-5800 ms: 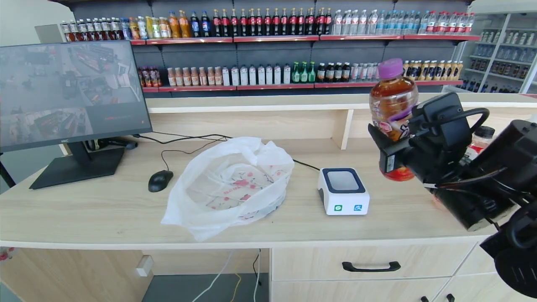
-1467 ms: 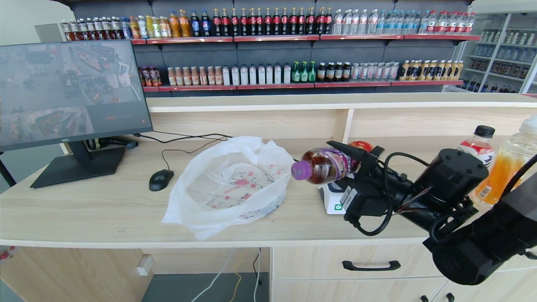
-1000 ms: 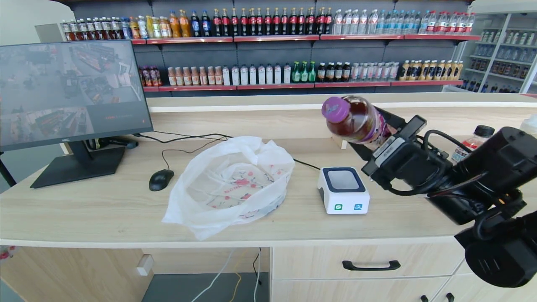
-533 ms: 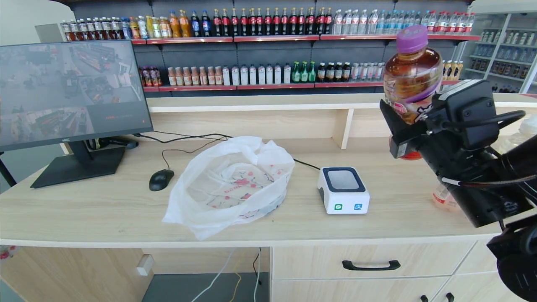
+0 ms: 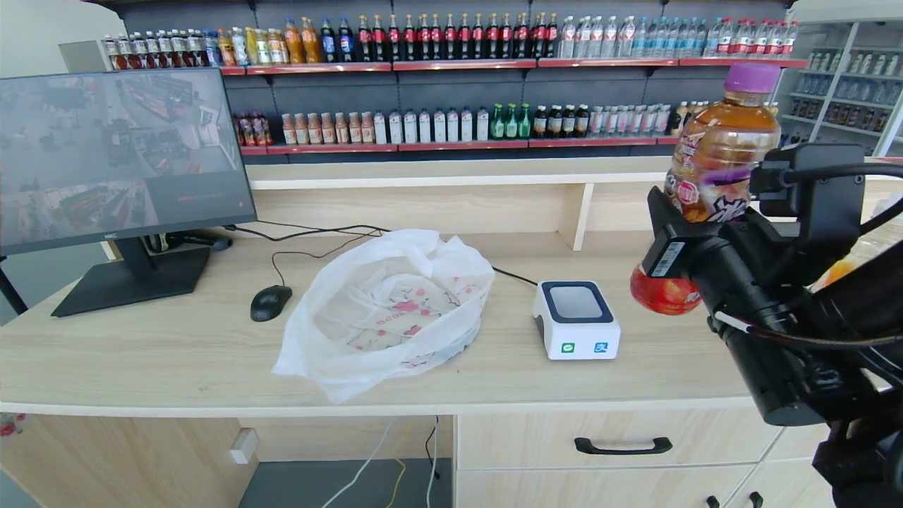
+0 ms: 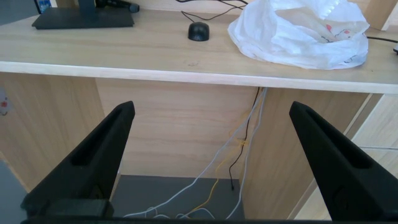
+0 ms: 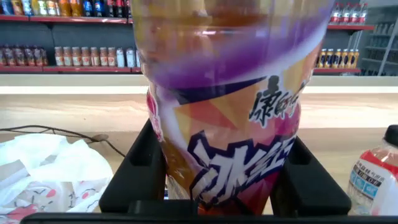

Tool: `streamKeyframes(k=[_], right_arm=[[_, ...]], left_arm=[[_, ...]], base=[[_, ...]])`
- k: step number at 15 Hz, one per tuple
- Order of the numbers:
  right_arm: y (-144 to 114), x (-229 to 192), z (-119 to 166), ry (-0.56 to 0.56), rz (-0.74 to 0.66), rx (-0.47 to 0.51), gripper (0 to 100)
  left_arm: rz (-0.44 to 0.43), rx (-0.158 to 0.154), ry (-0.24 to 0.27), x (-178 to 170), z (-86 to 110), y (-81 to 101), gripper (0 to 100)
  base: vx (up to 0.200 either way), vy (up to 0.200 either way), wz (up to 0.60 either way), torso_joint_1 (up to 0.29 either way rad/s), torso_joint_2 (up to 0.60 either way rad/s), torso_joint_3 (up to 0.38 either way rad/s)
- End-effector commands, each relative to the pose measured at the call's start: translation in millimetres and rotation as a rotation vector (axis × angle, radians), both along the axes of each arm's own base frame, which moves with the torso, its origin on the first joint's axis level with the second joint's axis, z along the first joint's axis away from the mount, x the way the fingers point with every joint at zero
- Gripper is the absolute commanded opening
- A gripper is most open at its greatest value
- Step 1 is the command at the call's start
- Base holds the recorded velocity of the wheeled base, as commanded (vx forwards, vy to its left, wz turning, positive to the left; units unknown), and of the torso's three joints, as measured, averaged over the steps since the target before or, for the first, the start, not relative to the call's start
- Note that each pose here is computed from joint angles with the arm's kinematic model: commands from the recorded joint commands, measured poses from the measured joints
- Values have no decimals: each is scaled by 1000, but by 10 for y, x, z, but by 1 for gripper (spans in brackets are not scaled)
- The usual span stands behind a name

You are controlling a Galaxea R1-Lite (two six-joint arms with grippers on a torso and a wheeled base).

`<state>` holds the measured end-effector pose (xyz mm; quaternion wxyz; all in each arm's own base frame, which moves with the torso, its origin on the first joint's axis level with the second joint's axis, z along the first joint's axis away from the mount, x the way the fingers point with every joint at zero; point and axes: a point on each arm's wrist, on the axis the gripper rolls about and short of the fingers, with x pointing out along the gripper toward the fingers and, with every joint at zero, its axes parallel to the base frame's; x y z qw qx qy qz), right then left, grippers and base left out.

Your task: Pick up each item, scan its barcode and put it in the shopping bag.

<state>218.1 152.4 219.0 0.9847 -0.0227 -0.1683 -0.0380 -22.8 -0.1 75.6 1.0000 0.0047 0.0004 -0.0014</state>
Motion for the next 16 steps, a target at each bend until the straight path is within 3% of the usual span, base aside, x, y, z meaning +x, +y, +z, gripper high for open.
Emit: streamKeyframes(k=[1,10,16], right_arm=[[259,-25,-101,34,53,18,0],[170,-37,-161,51,41,3,0],[83,-33,-226,68,26,-17,0]], left_arm=[[0,0,1,0,-3,0,100],[1,-2,-1,-1,2,0,100],[1,-2,-1,-1,2,0,100]], base=[[0,0,0,0,0,0],[0,0,0,0,0,0],[0,200,0,4,1,4]])
